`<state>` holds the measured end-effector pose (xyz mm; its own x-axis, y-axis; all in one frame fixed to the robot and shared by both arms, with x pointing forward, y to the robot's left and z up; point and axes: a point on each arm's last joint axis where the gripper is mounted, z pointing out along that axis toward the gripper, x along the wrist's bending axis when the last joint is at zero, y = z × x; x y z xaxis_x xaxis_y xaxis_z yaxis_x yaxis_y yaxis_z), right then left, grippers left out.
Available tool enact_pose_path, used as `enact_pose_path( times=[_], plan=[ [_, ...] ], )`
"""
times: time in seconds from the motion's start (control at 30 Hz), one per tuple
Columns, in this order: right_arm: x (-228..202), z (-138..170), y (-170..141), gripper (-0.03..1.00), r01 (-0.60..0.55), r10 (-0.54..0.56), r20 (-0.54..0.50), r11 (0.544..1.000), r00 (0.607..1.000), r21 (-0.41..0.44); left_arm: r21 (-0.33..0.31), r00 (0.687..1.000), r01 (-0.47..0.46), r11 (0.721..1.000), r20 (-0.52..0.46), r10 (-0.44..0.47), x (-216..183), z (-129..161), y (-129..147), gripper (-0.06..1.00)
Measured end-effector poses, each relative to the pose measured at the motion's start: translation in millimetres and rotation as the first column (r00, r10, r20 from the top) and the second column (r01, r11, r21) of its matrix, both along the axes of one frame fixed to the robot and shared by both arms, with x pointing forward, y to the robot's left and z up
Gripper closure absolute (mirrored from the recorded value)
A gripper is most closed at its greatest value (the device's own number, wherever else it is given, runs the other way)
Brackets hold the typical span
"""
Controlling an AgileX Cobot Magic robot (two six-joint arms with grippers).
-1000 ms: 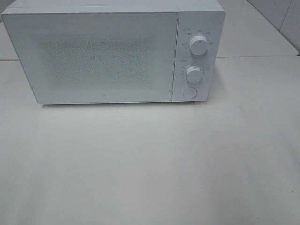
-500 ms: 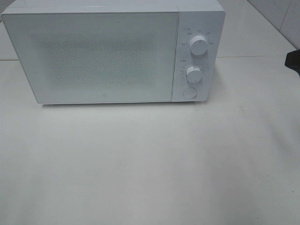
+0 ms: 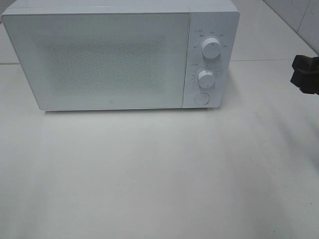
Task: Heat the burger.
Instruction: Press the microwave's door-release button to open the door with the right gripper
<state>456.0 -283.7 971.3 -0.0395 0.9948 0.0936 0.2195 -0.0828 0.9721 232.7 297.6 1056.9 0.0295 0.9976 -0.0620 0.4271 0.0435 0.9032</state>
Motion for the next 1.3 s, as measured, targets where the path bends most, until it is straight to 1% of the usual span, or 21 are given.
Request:
enact_pose_path(
  times=[0.07, 0.1, 0.2, 0.37, 0.4, 0.47, 0.5, 0.53, 0.6, 0.67, 0.7, 0.77, 0.8, 0.87, 0.97, 1.03, 1.3],
  plan=[
    [1.2, -2.3, 0.6, 0.28, 0.003, -0.003, 0.014, 1.0, 1.0, -0.002, 0.0, 1.0, 0.0, 1.0, 0.0, 0.0, 0.0, 0.0, 0.0, -0.03],
    [3.5, -9.8, 2.9, 0.28, 0.013, -0.013, 0.019, 1.0, 1.0, -0.011, 0.0, 1.0, 0.0, 1.0, 0.0, 0.0, 0.0, 0.0, 0.0, -0.03],
    [4.4, -13.5, 5.4, 0.28, 0.016, -0.015, 0.022, 1.0, 1.0, -0.02, 0.0, 1.0, 0.0, 1.0, 0.0, 0.0, 0.0, 0.0, 0.0, -0.03],
    [6.8, -33.9, 27.1, 0.28, 0.023, -0.022, 0.019, 0.997, 1.0, -0.068, 0.0, 1.0, 0.0, 1.0, 0.0, 0.0, 0.0, 0.0, 0.0, -0.03],
    [6.8, -33.9, 27.1, 0.28, 0.023, -0.022, 0.019, 0.997, 1.0, -0.068, 0.0, 1.0, 0.0, 1.0, 0.0, 0.0, 0.0, 0.0, 0.0, -0.03],
    [5.5, -43.2, 40.9, 0.28, 0.008, -0.007, 0.01, 0.997, 1.0, -0.075, 0.0, 1.0, 0.0, 1.0, 0.0, 0.0, 0.0, 0.0, 0.0, -0.03],
    [5.5, -43.2, 40.9, 0.28, 0.008, -0.007, 0.01, 0.997, 1.0, -0.075, 0.0, 1.0, 0.0, 1.0, 0.0, 0.0, 0.0, 0.0, 0.0, -0.03],
    [3.8, -49.8, 50.1, 0.28, -0.008, 0.007, -0.007, 0.997, 1.0, -0.081, 0.0, 1.0, 0.0, 1.0, 0.0, 0.0, 0.0, 0.0, 0.0, -0.03],
    [2.9, -52.6, 53.7, 0.28, -0.013, 0.012, -0.018, 0.997, 1.0, -0.082, 0.0, 1.0, 0.0, 1.0, 0.0, 0.0, 0.0, 0.0, 0.0, -0.03],
    [2.5, -60.9, 69.9, 0.28, -0.017, 0.013, -0.046, 0.997, 0.999, -0.081, 0.0, 1.0, 0.0, 1.0, 0.0, 0.0, 0.0, 0.0, 0.0, -0.03],
    [2.5, -60.9, 69.9, 0.28, -0.017, 0.013, -0.046, 0.997, 0.999, -0.081, 0.0, 1.0, 0.0, 1.0, 0.0, 0.0, 0.0, 0.0, 0.0, -0.03],
    [3.3, -61.8, 82.9, 0.28, -0.021, 0.017, -0.045, 0.997, 0.999, -0.078, 0.0, 1.0, 0.0, 1.0, 0.0, 0.0, 0.0, 0.0, 0.0, -0.03],
    [3.3, -61.8, 82.9, 0.28, -0.021, 0.017, -0.045, 0.997, 0.999, -0.078, 0.0, 1.0, 0.0, 1.0, 0.0, 0.0, 0.0, 0.0, 0.0, -0.03],
    [3.1, -60.6, 97.2, 0.28, -0.049, 0.046, -0.033, 0.995, 0.998, -0.082, 0.0, 1.0, 0.0, 1.0, 0.0, 0.0, 0.0, 0.0, 0.0, -0.03],
    [3.2, -59.7, 101.5, 0.28, -0.058, 0.056, -0.028, 0.995, 0.998, -0.085, 0.0, 1.0, 0.0, 1.0, 0.0, 0.0, 0.0, 0.0, 0.0, -0.03],
    [3.7, -56.4, 114.7, 0.28, -0.084, 0.084, -0.011, 0.993, 0.996, -0.081, 0.0, 1.0, 0.0, 1.0, 0.0, 0.0, 0.0, 0.0, 0.0, -0.03],
    [4.8, -53.5, 120.2, 0.28, -0.082, 0.082, 0.001, 0.995, 0.997, -0.059, 0.0, 1.0, 0.0, 1.0, 0.0, 0.0, 0.0, 0.0, 0.0, -0.03]
  ],
)
